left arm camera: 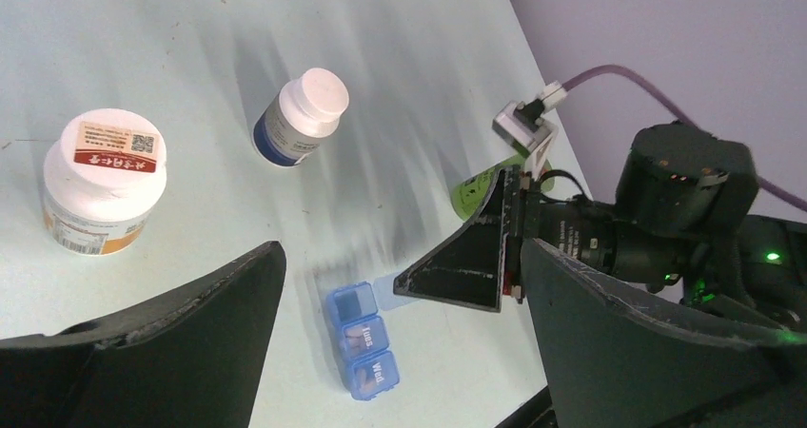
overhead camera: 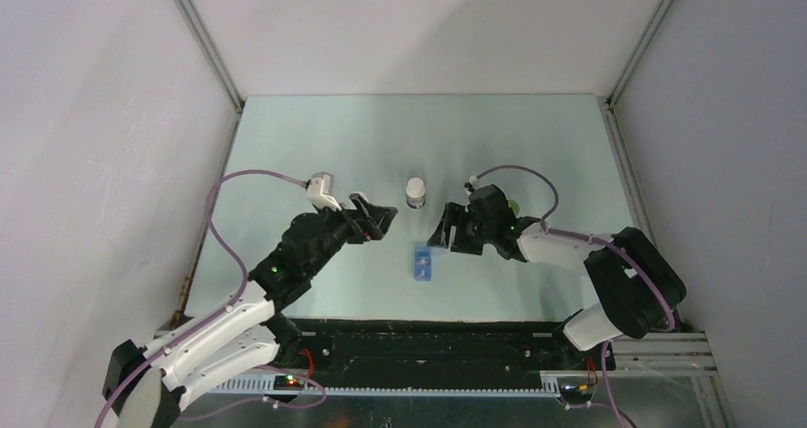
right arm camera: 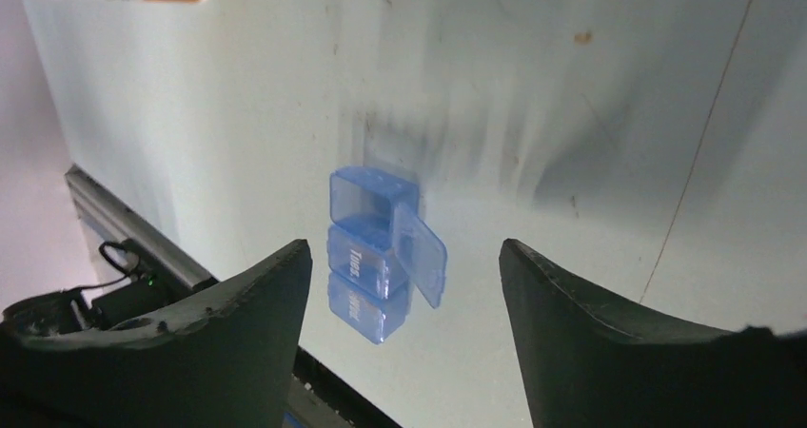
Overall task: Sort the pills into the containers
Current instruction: Place the pill container at the center of the board, then unscrew the lid of the pill bottle.
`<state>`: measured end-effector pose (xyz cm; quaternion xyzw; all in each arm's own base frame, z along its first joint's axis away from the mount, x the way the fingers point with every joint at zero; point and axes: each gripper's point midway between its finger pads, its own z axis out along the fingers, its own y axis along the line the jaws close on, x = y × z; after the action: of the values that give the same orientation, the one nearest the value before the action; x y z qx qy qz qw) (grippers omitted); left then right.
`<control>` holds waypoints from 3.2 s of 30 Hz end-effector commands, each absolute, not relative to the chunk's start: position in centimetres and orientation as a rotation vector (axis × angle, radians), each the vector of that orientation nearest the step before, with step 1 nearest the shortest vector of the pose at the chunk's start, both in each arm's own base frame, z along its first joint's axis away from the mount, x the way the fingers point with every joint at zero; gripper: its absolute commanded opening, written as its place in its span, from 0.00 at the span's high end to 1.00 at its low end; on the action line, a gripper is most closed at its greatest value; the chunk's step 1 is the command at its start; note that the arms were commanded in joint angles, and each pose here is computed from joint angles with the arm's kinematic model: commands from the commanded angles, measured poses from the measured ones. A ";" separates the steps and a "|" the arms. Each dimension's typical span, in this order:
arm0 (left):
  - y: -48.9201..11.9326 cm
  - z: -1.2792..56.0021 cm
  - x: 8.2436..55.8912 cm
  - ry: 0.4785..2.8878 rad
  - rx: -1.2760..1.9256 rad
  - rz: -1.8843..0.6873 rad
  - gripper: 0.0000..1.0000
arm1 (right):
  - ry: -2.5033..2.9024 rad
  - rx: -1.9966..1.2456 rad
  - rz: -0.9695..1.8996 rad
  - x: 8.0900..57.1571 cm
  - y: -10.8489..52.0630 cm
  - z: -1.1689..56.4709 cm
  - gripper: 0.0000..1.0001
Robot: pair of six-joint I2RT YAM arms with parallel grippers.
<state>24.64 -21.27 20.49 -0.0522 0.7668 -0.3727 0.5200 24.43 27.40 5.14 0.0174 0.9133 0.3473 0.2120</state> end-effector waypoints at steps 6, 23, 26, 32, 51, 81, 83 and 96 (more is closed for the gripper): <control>-18.5 22.1 25.5 1.784 -0.163 -0.738 0.01 | 2.331 -0.098 0.653 30.6 28.3 11.4 0.19; -15.8 18.3 25.1 1.891 -0.273 -0.589 0.07 | 2.220 -0.372 0.260 40.4 33.3 10.7 0.26; -15.5 17.6 25.1 1.915 -0.291 -0.565 0.08 | 2.231 -0.373 0.263 41.1 34.1 10.2 0.38; -15.7 15.8 25.1 1.976 -0.286 -0.535 0.09 | 2.230 -0.314 0.262 41.8 34.2 10.9 0.61; -18.3 10.7 29.9 1.998 -0.336 -0.528 0.48 | 2.262 -0.170 0.351 33.3 26.5 18.8 0.71; -13.2 5.9 33.9 2.051 -0.501 -0.163 0.54 | 2.251 -0.228 0.717 25.8 23.9 22.2 0.70; -14.6 7.0 32.6 2.058 -0.377 -0.217 0.48 | 2.253 -0.253 0.758 25.2 24.6 22.0 0.69; -22.5 17.0 22.1 1.674 0.381 -0.831 0.01 | 2.254 -0.285 0.991 22.1 25.8 22.7 0.69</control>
<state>24.95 -20.11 15.17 0.0396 0.7737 -0.2945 0.5595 22.90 24.88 19.38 -0.1077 0.8904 0.3181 0.3073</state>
